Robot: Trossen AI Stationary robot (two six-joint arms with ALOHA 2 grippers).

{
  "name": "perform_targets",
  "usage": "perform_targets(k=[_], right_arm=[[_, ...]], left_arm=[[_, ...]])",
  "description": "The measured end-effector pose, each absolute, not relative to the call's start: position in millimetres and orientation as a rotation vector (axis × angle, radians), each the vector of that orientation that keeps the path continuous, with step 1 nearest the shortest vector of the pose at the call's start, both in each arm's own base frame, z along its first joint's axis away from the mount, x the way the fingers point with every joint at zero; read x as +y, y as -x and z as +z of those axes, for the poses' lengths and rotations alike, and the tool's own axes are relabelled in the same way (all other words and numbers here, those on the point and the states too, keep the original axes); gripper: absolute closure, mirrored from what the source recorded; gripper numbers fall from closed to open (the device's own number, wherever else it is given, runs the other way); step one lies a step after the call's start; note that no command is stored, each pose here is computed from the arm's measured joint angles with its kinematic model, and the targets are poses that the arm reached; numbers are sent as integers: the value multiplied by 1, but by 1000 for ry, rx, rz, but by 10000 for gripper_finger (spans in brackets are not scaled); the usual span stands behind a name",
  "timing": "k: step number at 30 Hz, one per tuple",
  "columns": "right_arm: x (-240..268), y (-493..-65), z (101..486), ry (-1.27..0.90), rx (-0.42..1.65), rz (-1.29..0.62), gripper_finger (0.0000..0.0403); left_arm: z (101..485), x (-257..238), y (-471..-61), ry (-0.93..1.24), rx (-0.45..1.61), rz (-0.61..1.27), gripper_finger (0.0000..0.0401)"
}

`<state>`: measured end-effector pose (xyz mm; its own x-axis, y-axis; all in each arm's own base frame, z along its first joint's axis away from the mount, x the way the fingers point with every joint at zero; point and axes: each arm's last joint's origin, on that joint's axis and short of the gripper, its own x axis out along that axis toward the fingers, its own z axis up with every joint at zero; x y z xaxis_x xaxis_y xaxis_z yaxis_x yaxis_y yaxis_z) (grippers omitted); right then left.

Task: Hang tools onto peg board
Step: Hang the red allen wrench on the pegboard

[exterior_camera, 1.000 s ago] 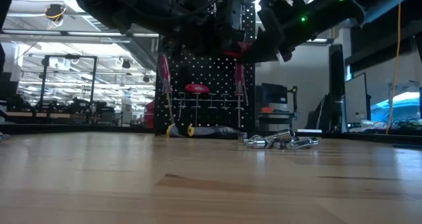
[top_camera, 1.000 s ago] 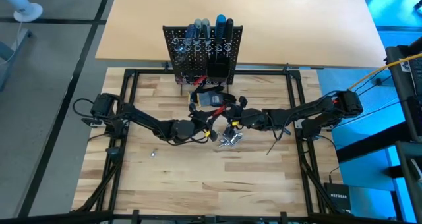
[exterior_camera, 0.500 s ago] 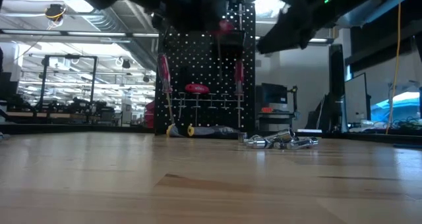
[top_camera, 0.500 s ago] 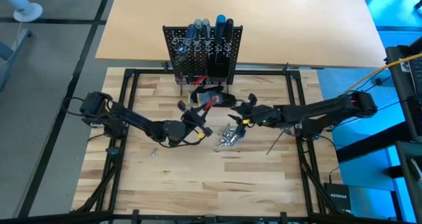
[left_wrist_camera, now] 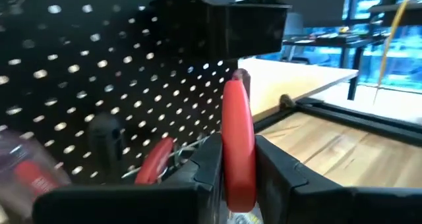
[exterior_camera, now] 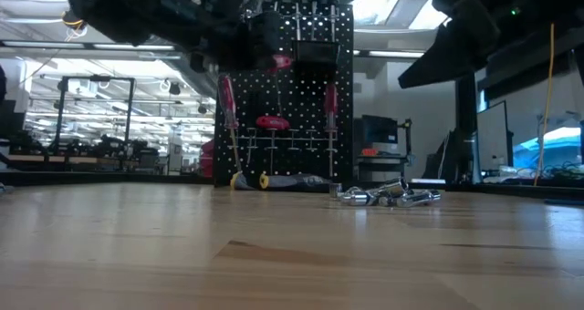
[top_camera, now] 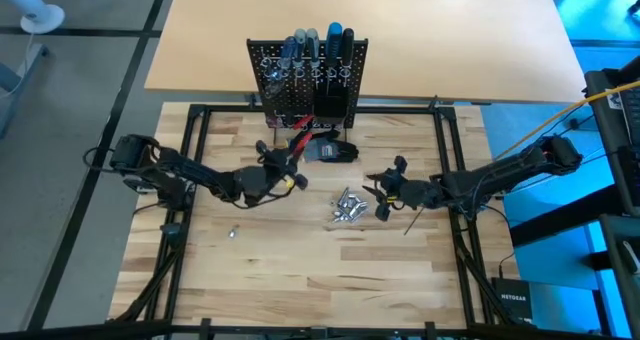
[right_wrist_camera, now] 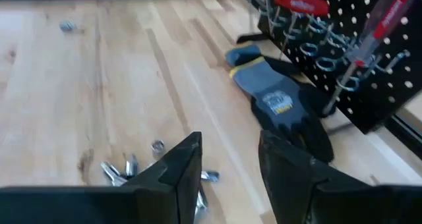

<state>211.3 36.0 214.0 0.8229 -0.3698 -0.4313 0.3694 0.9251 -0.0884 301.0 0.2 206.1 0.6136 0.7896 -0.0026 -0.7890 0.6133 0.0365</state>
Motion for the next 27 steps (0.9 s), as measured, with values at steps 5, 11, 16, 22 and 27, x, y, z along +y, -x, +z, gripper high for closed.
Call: perform_targets(k=[5, 11, 16, 22, 27], right_arm=[[35, -211, 213, 26, 450, -402, 253], [35, -212, 213, 49, 448, -409, 253], [35, -212, 215, 46, 436, -407, 253], [35, -213, 216, 37, 416, -406, 253], [35, -214, 217, 34, 409, -406, 253]], left_arm=[[209, 26, -303, 8, -9, 923, 349], [210, 48, -302, 69, -45, 937, 348], [211, 62, -300, 78, -59, 960, 348], [216, 74, -299, 87, -104, 965, 347], [223, 82, -307, 58, -112, 951, 347]])
